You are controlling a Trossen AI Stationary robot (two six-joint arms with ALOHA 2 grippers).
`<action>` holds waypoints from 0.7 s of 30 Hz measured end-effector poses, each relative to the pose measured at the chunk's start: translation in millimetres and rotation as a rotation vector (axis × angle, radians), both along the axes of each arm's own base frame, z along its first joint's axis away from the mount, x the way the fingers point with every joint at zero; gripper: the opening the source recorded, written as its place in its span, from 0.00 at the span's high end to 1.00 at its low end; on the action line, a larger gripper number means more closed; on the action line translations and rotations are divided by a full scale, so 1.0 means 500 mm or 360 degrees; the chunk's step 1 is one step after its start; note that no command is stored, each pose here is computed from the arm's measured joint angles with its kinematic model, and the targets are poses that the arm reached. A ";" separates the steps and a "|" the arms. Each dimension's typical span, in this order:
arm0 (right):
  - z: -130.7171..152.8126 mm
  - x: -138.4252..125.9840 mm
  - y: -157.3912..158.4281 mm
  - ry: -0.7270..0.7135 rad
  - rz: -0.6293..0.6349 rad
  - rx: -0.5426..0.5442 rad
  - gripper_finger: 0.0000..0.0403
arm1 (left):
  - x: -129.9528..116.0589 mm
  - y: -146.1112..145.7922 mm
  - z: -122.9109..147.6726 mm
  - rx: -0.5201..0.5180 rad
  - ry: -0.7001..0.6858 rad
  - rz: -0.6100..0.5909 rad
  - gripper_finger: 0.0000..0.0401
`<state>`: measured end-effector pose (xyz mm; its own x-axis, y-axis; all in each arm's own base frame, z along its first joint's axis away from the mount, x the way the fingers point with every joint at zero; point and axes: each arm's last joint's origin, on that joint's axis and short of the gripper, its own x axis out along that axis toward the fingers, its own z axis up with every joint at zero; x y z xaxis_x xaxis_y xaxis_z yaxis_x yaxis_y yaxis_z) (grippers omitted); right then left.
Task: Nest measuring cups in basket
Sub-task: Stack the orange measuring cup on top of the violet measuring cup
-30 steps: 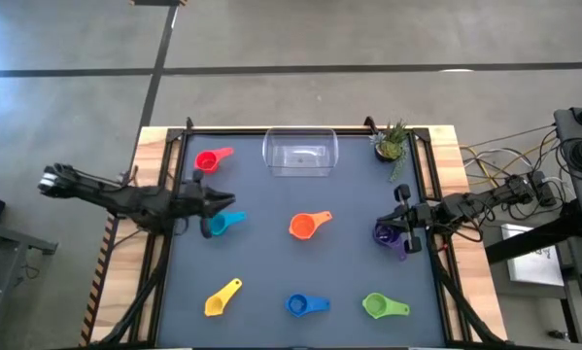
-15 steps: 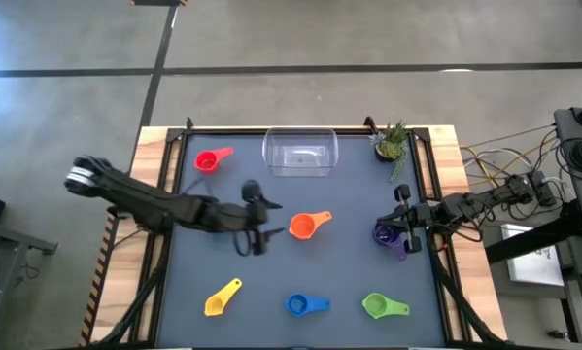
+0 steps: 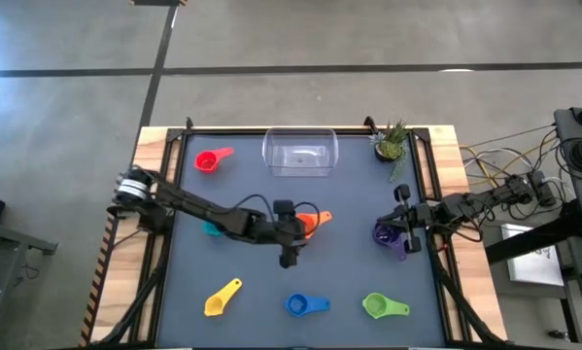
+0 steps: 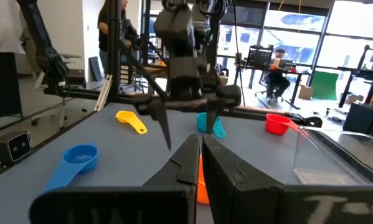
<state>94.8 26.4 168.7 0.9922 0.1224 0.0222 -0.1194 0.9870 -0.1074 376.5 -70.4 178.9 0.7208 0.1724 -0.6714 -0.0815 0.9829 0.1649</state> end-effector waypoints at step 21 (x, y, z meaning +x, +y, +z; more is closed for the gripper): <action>0.000 0.000 0.000 0.0000 0.0000 0.0000 0.98 | 0.019 0.036 -0.102 0.0043 0.0282 -0.0026 0.45</action>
